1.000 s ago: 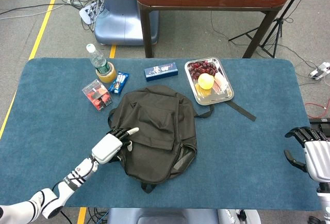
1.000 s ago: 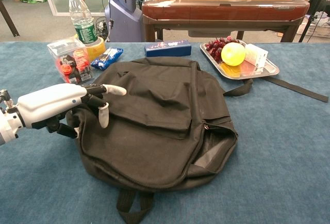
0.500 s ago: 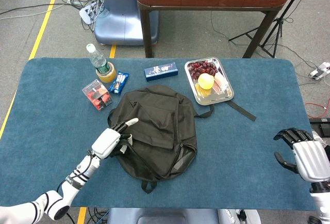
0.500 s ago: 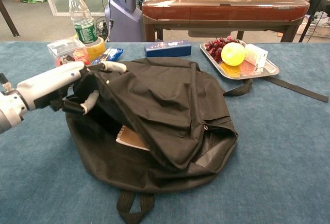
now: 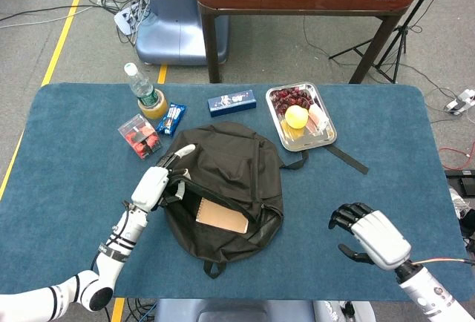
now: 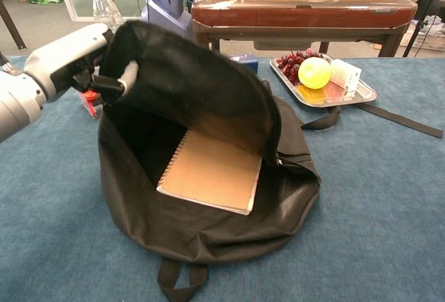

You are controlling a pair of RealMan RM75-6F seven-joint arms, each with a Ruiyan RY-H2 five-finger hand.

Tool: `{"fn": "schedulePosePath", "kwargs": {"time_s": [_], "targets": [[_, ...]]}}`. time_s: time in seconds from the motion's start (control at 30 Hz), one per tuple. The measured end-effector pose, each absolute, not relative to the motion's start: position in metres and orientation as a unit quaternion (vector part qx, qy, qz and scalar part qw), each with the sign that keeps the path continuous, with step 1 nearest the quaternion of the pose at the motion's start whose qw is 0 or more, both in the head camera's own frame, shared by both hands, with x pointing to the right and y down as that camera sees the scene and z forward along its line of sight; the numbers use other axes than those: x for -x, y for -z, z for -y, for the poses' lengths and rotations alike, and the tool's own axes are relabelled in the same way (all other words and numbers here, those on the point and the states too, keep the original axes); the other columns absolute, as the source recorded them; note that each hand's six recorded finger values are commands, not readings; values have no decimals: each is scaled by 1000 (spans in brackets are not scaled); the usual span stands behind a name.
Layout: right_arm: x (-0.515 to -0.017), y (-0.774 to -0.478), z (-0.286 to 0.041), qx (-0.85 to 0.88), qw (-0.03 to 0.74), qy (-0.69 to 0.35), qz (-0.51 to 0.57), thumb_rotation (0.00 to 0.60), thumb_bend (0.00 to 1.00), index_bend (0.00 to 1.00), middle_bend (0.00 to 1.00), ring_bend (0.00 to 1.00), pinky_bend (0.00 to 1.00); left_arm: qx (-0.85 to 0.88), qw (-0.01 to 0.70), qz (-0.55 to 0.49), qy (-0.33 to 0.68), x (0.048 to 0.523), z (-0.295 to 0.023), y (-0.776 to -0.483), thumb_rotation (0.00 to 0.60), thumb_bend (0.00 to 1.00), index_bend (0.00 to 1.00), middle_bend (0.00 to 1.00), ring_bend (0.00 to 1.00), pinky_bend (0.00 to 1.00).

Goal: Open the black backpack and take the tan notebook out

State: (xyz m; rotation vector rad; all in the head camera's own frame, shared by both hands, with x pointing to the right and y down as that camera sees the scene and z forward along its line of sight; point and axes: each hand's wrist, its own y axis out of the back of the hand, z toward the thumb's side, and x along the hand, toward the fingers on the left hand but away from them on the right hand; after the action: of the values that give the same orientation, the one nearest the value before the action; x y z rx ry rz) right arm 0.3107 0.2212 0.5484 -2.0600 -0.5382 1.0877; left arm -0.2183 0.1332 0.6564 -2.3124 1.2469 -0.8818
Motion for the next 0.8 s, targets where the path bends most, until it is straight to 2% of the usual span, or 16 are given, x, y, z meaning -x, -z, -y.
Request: {"fn": "schedulePosePath", "kwargs": {"time_s": [0.23,0.43,0.8], "targets": [[-273,-563,-236,847,341,-378,152,600,304,407,340,249,309,812,151,-467,316,214,-120,-651,600,648,603,102,75,125],[-238,-580,-243,871,330,-345,114,600,304,330,340,247,310,809,142,-473,319,209,-117,-649,600,646,590,102,73,124],[-181,-619,-230,887,317,-322,95,600,302,236,281,187,310,801,143,-481,325,206,-115,-645,600,646,583,102,69,121]]}}
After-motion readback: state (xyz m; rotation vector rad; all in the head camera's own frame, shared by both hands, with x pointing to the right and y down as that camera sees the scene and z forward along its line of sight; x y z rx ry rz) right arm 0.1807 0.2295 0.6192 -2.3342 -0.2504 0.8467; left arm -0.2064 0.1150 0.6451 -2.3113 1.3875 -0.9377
